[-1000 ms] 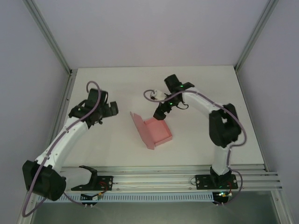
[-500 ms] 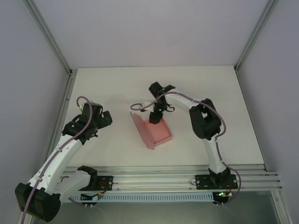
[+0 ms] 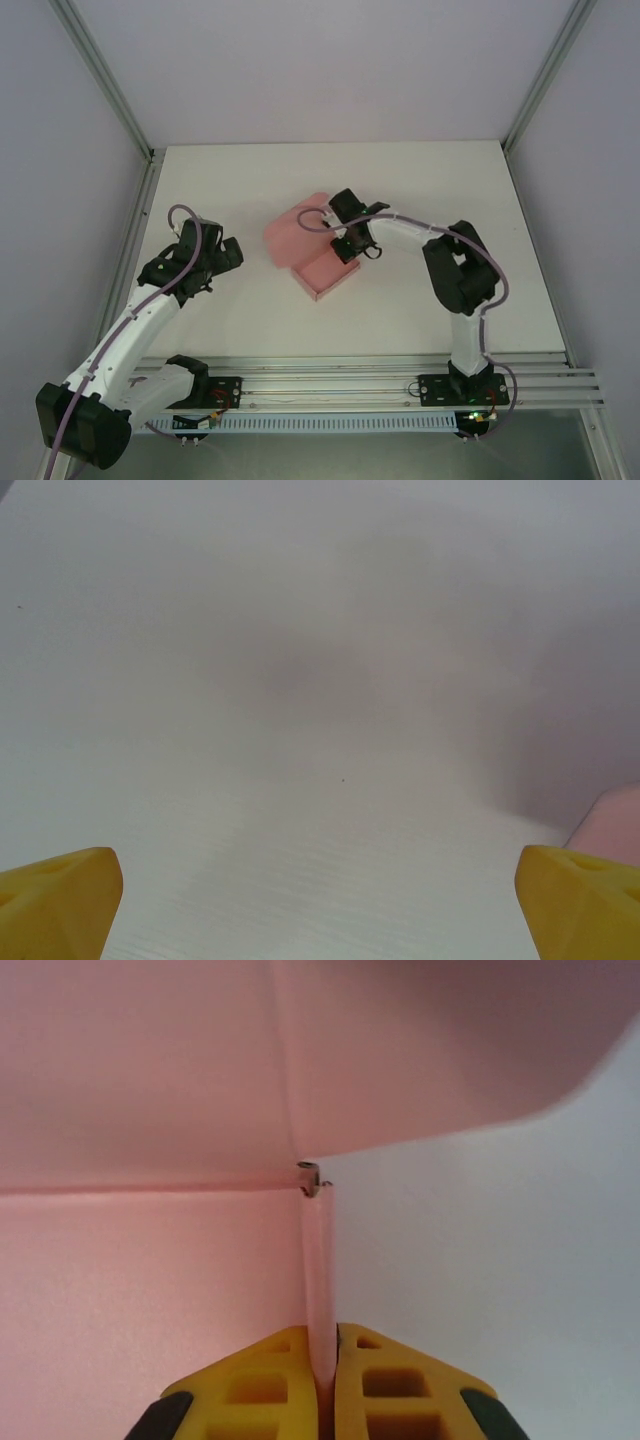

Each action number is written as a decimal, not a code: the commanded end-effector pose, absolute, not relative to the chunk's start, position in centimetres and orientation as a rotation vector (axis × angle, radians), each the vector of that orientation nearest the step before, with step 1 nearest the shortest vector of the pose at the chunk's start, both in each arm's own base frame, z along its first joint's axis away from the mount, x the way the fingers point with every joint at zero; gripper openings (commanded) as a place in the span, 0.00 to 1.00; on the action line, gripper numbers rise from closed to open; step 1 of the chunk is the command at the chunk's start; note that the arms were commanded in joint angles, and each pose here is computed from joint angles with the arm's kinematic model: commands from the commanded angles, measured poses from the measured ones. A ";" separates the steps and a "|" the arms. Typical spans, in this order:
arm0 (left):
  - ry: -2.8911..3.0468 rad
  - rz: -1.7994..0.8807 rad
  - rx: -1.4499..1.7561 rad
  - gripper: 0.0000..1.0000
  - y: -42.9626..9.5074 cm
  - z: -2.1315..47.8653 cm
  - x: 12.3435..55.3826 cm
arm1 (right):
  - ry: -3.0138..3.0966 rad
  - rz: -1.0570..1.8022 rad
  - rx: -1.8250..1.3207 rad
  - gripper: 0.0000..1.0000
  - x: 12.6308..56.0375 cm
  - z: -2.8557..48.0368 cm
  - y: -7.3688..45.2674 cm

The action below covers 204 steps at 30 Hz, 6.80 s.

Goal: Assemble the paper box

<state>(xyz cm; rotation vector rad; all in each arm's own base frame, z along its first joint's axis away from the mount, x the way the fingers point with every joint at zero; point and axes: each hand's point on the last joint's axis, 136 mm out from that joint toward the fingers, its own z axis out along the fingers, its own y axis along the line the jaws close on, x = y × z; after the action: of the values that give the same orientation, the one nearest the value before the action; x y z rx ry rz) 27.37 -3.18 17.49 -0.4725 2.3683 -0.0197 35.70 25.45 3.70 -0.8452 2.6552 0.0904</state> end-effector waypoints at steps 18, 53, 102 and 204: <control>2.312 -0.501 -0.084 1.00 -12.2 18.6 32.4 | 2.466 0.005 0.224 0.39 33.8 8.3 22.1; 2.318 -1.044 1.097 0.70 -23.9 15.2 43.4 | 2.492 0.473 -0.792 0.30 40.4 14.0 21.2; 2.266 -1.031 1.332 0.36 -21.8 16.2 39.4 | 2.230 0.884 -1.466 0.07 35.5 16.0 24.6; 2.130 -0.493 0.114 0.00 -25.6 15.0 35.1 | 2.167 0.204 -0.125 0.00 33.8 15.0 29.2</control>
<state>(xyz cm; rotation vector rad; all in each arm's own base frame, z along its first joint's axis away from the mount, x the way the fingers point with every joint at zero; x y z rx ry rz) 36.46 -21.92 13.45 0.0908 2.1872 -0.2592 34.83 26.19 14.02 -0.1152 2.2377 0.0876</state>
